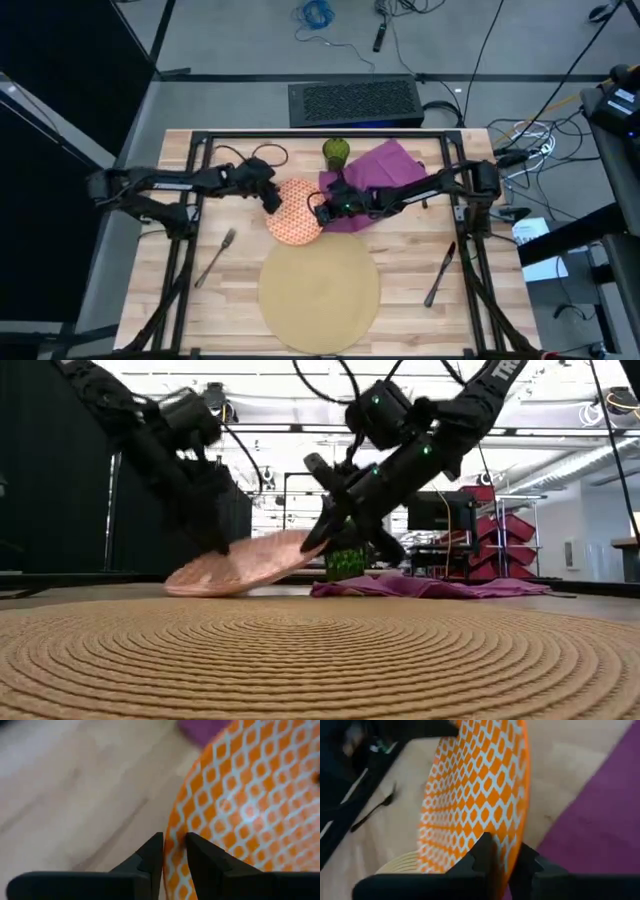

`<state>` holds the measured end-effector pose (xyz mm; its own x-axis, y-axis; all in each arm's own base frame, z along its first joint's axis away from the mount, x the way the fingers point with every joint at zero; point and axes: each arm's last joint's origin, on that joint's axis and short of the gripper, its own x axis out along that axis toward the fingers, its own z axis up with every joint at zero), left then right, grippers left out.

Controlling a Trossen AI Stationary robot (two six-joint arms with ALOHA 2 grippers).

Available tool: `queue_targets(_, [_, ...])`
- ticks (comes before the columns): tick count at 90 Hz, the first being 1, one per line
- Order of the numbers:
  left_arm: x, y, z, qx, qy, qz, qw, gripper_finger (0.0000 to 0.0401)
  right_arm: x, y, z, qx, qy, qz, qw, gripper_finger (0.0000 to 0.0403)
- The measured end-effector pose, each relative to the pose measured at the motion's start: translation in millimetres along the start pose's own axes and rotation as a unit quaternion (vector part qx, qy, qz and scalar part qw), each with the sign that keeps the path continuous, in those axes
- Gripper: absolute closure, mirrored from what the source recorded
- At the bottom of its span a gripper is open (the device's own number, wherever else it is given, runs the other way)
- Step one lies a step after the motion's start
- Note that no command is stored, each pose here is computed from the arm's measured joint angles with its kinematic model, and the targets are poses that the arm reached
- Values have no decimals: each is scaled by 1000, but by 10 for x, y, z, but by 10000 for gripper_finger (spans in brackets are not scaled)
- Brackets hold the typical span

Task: Set table place
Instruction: Put the orange plate on the brown placemat

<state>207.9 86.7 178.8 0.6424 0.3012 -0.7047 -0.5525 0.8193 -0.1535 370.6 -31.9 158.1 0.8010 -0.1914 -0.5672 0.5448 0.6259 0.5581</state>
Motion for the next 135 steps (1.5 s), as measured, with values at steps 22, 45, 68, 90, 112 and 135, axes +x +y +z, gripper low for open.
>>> queue_targets(22, [-397,76,149,-6,-93,11,996,333,-384,93,168,-27,23,3,999,401])
queue_targets(45, [-549,184,150,-20,-105,35,994,333,-697,235,247,-24,19,27,999,401])
queue_targets(68, [-543,285,102,-17,-73,55,996,333,-979,456,157,14,92,115,989,401])
queue_targets(90, [-546,322,109,-16,-75,57,995,333,-1424,669,-64,43,186,158,969,402])
queue_targets(112, [-548,311,126,-14,-82,44,996,333,-1455,747,-592,108,273,157,943,402])
queue_targets(135, [-549,310,131,-6,-84,44,995,333,-1125,411,-1018,185,209,231,932,402])
